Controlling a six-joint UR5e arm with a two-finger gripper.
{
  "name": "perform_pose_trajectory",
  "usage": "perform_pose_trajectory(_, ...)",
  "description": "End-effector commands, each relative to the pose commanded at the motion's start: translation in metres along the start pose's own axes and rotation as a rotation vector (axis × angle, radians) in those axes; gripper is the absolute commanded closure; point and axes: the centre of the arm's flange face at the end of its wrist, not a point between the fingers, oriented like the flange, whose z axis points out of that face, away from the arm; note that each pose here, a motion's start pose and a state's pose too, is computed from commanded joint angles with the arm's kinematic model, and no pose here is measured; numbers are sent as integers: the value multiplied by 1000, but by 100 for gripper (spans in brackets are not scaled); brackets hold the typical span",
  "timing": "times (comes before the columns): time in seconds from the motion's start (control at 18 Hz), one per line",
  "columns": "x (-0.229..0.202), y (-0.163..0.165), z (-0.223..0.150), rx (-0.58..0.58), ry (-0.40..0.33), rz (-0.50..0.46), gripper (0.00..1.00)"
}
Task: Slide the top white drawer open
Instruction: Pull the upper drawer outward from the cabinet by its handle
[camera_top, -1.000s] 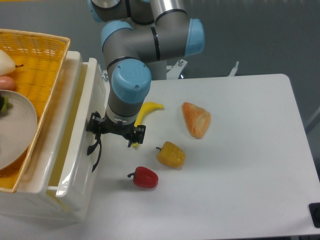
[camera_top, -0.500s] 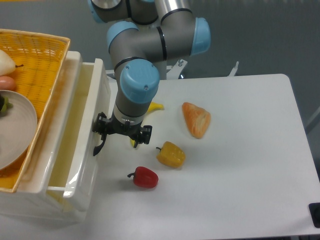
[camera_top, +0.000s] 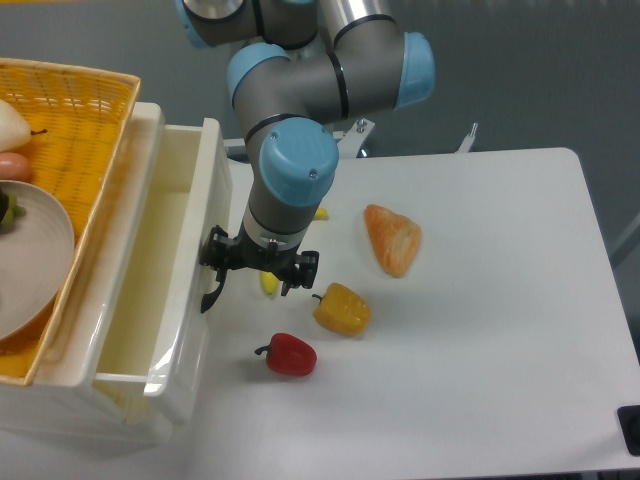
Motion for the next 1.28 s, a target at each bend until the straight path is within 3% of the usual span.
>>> perform_pose_trajectory(1.28, -39, 5, -6, 9, 0, -5, 0)
